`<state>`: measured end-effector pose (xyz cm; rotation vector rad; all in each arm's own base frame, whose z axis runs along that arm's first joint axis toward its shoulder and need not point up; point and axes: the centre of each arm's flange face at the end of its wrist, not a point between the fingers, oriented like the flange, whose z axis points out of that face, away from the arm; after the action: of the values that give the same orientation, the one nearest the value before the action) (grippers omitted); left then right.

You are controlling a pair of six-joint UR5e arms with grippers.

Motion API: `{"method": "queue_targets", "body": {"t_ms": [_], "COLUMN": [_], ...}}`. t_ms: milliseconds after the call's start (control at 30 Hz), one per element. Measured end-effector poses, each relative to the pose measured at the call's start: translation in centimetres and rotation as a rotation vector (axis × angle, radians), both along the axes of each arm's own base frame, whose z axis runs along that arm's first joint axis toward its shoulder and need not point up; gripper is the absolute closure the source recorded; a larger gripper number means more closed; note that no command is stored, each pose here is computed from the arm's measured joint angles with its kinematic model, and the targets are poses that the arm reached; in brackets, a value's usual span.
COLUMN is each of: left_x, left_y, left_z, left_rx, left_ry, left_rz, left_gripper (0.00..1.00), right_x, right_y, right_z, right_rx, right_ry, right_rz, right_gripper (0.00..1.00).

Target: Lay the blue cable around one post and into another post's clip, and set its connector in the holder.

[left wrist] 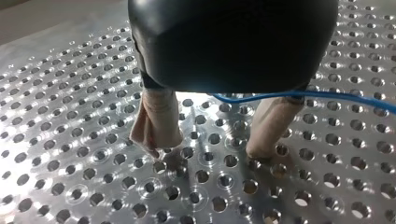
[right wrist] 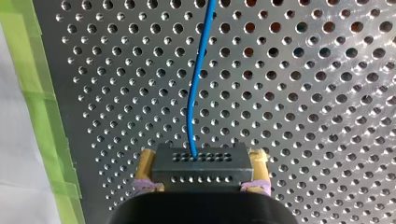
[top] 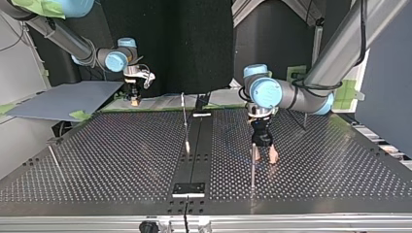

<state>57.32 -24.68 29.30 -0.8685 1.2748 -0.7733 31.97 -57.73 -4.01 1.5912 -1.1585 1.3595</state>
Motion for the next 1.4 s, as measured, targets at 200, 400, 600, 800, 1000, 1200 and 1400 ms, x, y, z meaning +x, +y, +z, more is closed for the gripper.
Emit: {"method": "queue_targets", "body": {"t_ms": [200, 400, 600, 800, 1000, 1200, 1400], "left_x": [0.2, 0.1, 0.1, 0.1, 0.1, 0.2, 0.2], "left_y": [0.1, 0.0, 0.1, 0.1, 0.0, 0.0, 0.0], "left_z": [0.2, 0.1, 0.1, 0.1, 0.1, 0.2, 0.2], "left_rx": [-0.009, -0.01, -0.017, -0.017, -0.018, -0.019, -0.02], "left_ry": [-0.001, 0.008, 0.008, 0.008, 0.007, 0.004, 0.003], "left_rz": [-0.015, -0.017, -0.016, -0.016, -0.019, -0.022, -0.022], "left_gripper": [0.0, 0.0, 0.0, 0.0, 0.0, 0.0, 0.0], "right_x": [0.0, -0.1, -1.4, -2.6, -3.0, -2.8, -2.9], "right_y": [-0.2, -0.1, 0.7, 2.0, 3.2, 1.6, -0.1], "right_z": [1.1, 3.6, 5.4, 6.9, 8.8, 12.9, 17.3], "right_rx": [-0.01, -0.008, 0.006, 0.036, 0.048, -0.004, -0.059], "right_ry": [0.019, 0.026, 0.015, -0.013, -0.044, -0.115, -0.136], "right_rz": [-0.003, -0.028, -0.086, -0.118, -0.128, -0.129, -0.129], "right_gripper": [1.0, 1.0, 1.0, 1.0, 1.0, 1.0, 1.0]}}
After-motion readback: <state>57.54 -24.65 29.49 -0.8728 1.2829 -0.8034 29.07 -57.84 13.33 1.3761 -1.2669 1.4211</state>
